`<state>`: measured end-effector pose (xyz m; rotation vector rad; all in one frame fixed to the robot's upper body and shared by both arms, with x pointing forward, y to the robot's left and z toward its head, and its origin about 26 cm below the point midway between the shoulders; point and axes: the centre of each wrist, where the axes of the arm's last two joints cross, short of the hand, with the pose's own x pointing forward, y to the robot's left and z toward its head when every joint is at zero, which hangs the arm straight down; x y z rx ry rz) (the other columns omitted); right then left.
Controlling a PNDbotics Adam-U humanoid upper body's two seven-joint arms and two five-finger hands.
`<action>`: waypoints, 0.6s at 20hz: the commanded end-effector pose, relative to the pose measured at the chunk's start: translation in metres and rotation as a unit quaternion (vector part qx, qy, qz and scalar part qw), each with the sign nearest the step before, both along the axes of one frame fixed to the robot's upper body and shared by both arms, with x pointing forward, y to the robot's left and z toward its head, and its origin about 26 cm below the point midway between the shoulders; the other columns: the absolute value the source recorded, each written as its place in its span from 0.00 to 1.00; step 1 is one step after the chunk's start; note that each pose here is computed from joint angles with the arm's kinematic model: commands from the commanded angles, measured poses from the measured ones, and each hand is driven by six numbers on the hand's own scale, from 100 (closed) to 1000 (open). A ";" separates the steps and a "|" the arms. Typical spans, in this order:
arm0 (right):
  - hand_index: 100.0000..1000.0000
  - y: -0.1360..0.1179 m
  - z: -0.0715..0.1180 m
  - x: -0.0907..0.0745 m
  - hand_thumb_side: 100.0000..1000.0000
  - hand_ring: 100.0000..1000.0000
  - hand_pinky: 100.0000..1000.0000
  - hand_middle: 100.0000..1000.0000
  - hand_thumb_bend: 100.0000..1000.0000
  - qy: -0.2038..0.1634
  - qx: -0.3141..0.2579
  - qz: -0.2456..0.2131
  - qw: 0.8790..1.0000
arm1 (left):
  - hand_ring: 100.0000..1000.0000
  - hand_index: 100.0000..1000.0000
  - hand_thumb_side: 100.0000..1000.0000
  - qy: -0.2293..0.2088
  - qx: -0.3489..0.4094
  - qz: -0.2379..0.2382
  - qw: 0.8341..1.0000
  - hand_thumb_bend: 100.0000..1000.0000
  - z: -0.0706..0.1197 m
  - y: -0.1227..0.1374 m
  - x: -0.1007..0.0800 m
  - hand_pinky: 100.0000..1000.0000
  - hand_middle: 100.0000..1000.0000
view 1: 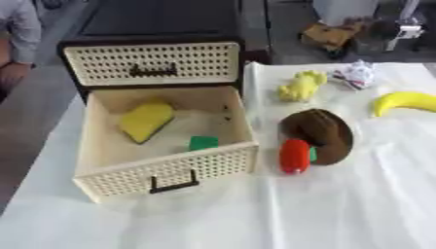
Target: Pick up objects from table and place into drawer.
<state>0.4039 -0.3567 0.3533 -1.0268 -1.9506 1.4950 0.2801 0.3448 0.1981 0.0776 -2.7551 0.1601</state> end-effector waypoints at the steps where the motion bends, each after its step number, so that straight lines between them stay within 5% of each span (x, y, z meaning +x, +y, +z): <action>1: 0.94 -0.007 0.007 0.007 0.90 0.93 0.76 0.85 0.90 0.010 -0.026 -0.020 0.999 | 0.48 0.80 0.95 -0.013 0.012 0.000 1.000 0.09 0.009 -0.001 -0.001 0.29 0.47; 12: 0.93 -0.008 -0.017 0.034 0.70 0.94 0.77 0.82 0.94 0.088 -0.088 -0.065 0.990 | 0.48 0.80 0.94 -0.012 0.006 -0.001 1.000 0.08 0.009 -0.004 0.000 0.28 0.46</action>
